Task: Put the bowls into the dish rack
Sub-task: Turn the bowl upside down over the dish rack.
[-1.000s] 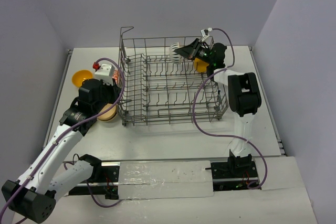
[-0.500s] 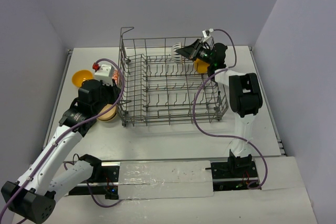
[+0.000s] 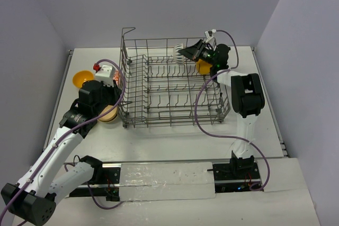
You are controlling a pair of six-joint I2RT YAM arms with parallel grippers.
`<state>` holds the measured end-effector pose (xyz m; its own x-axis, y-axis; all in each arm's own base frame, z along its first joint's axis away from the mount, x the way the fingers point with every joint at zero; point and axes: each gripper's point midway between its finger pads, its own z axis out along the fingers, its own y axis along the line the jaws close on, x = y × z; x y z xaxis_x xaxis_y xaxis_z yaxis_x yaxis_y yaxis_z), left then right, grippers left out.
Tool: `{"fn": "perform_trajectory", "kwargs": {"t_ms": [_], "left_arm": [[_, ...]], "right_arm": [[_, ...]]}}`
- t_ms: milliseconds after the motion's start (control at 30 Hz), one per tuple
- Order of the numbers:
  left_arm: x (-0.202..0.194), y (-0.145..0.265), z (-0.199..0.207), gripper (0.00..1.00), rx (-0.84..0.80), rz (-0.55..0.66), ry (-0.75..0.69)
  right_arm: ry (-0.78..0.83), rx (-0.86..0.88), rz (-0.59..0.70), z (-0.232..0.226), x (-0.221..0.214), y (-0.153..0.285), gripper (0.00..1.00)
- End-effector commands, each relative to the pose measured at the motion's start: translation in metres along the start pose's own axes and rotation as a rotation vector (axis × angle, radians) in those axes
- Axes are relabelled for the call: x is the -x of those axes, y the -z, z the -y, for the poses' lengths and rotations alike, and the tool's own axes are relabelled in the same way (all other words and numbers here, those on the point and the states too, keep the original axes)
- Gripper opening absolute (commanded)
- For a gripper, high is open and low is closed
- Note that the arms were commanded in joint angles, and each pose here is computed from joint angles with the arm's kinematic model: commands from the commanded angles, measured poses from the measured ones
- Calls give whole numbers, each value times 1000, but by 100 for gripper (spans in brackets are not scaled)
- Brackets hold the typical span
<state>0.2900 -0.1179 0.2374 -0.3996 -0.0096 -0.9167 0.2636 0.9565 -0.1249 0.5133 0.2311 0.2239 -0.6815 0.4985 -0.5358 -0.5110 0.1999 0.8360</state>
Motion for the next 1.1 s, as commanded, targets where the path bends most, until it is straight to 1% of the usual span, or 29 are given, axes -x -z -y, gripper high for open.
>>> {"fn": "perform_trajectory", "kwargs": {"t_ms": [0, 300, 400, 633, 867, 1033, 1067], "left_arm": [[-2, 4, 13, 0, -77, -2, -50], [-4, 3, 14, 0, -79, -9, -49], [-2, 4, 14, 0, -81, -6, -51], [-3, 5, 14, 0, -77, -4, -50], [-4, 4, 14, 0, -77, -8, -52], [-5, 4, 14, 0, -75, -10, -52], [-5, 4, 14, 0, -77, -10, -52]], "right_arm": [[-140, -2, -130, 11, -34, 3, 0], [-172, -54, -140, 25, -43, 7, 0], [-196, -115, -146, 37, -47, 8, 0], [-244, -191, -152, 51, -51, 9, 0], [-295, -174, -160, 44, -47, 7, 0], [-323, -122, -158, 33, -44, 5, 0], [-352, -118, -157, 33, -45, 5, 0]]}}
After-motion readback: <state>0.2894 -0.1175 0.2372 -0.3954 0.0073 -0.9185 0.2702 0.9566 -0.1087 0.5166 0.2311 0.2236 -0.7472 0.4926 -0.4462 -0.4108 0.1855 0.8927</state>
